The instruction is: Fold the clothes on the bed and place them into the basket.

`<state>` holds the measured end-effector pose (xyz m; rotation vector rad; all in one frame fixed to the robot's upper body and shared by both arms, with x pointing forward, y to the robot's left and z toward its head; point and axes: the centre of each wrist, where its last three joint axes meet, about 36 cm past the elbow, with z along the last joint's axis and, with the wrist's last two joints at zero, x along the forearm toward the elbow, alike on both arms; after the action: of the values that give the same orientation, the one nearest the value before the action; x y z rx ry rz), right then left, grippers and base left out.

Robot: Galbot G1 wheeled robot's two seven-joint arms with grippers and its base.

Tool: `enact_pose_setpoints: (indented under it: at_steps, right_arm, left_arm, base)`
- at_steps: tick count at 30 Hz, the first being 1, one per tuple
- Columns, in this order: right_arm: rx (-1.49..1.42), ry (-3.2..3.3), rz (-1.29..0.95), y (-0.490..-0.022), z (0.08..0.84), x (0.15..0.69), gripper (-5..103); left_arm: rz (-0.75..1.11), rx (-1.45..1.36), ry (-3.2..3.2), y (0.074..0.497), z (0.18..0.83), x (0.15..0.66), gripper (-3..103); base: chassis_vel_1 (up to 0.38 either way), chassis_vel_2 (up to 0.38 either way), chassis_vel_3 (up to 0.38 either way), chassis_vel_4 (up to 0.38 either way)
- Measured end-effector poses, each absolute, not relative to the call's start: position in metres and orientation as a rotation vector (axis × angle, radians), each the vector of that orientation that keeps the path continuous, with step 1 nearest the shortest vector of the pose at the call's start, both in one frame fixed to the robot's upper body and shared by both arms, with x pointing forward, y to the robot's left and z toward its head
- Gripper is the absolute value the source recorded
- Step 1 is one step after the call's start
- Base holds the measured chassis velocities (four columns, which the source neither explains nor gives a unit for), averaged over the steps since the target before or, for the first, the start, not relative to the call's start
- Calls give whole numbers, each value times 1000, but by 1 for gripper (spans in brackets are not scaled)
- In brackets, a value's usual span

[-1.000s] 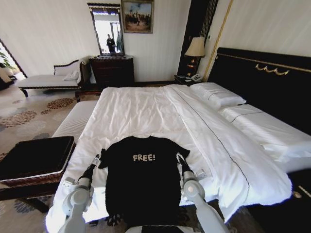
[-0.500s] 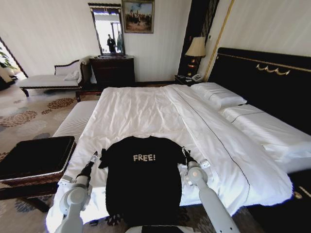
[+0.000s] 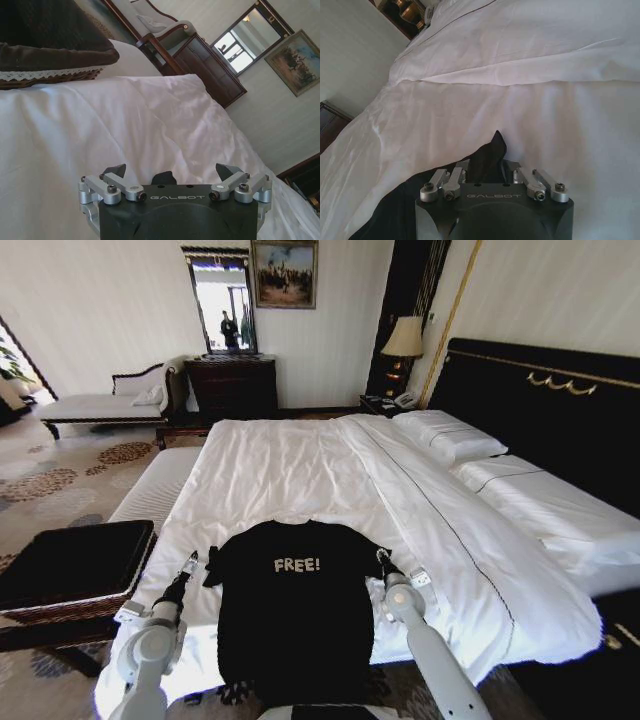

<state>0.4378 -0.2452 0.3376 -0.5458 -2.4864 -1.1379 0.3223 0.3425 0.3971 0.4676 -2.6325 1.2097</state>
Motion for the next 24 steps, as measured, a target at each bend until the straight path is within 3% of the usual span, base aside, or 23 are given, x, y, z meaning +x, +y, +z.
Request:
enact_pose_setpoints:
  at_steps: [1,3,7,9,11,24]
  right_arm:
    - [-543,-2491,-1134,-245,338,438,33]
    - [-541,-2493,-1133,-245,338,438,33]
    - [-515,-2511,-1140,-242,342,439,12]
    - [-500,-2520,-1147,-241,343,440,12]
    - [-452,-2548,-1168,-237,348,439,3]
    - [-55,-2690,-1168,-177,346,434,0]
  left_arm:
    - [1209,470,-2632,343,397,322,100]
    - [1208,472,-2631,343,396,322,100]
    - [1204,480,-2627,343,395,321,100]
    - [1204,482,-2627,343,395,320,100]
    - [1203,484,-2626,343,395,320,100]
    - [1200,496,-2619,343,392,319,100]
  base:
    - [0,0,0,0]
    - [0,0,0,0]
    - [0,0,0,0]
    - [0,0,0,0]
    - [0,0,0,0]
    - [0,0,0,0]
